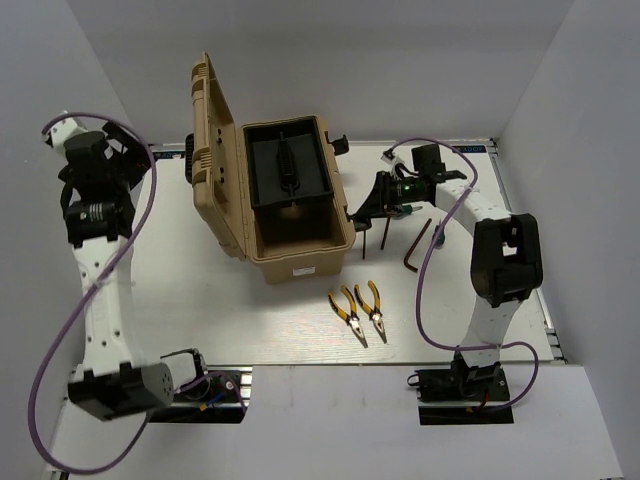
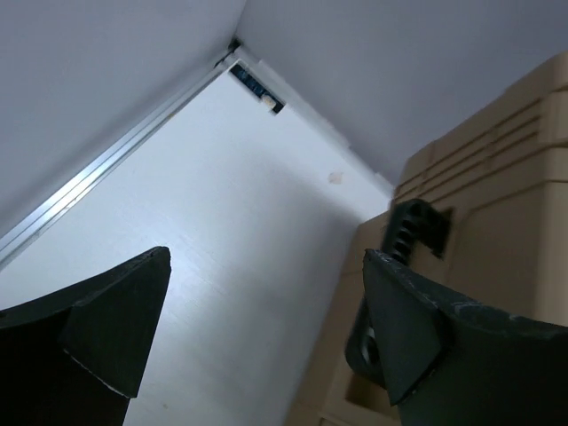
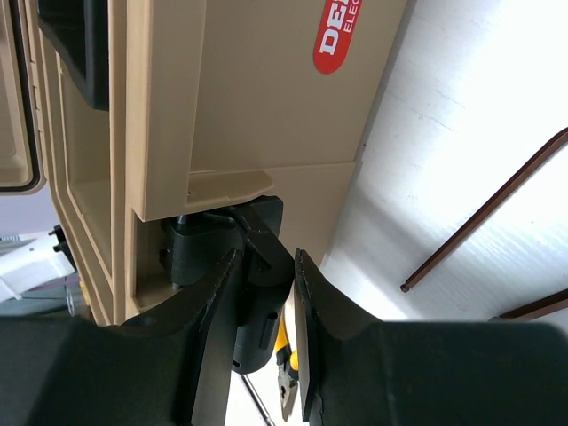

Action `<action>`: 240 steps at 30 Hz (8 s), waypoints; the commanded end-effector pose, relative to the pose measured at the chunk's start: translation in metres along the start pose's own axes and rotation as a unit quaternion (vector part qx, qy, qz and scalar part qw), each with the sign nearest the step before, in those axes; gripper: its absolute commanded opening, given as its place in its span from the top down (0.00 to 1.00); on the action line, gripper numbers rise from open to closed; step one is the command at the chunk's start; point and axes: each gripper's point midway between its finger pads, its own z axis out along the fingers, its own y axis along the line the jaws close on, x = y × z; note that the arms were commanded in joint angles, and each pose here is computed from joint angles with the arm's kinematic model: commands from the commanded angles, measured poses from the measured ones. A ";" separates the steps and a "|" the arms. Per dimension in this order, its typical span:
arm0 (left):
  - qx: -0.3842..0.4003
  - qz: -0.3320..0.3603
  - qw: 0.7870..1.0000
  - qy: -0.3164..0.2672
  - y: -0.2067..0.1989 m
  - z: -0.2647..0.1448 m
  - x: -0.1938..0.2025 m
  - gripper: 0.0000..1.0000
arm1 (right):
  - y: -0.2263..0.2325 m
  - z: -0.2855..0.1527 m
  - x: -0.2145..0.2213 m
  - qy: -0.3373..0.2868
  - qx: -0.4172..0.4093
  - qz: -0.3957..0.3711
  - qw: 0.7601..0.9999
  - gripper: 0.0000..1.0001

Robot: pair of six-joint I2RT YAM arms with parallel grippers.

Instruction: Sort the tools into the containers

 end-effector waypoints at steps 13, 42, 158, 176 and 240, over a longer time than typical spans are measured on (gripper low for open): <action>0.059 -0.063 0.996 -0.004 0.018 -0.113 0.026 0.00 | 0.013 0.006 0.043 0.041 -0.008 0.012 0.999 1.00; 0.651 0.076 0.753 -0.064 -0.189 -0.266 -0.066 0.00 | -0.014 -0.073 0.023 -0.032 0.194 -0.094 0.976 0.27; 0.648 0.240 0.722 -0.033 -0.300 -0.300 0.161 0.36 | 0.127 0.015 -0.139 -0.115 0.035 -0.320 0.940 0.44; 0.671 0.305 0.671 0.073 -0.294 -0.296 0.245 0.20 | -0.086 -0.092 -0.089 0.072 0.175 -0.583 0.791 0.43; 0.718 0.224 0.653 0.088 -0.251 -0.332 0.218 0.18 | 0.107 -0.086 -0.131 -0.093 0.000 -0.361 0.928 1.00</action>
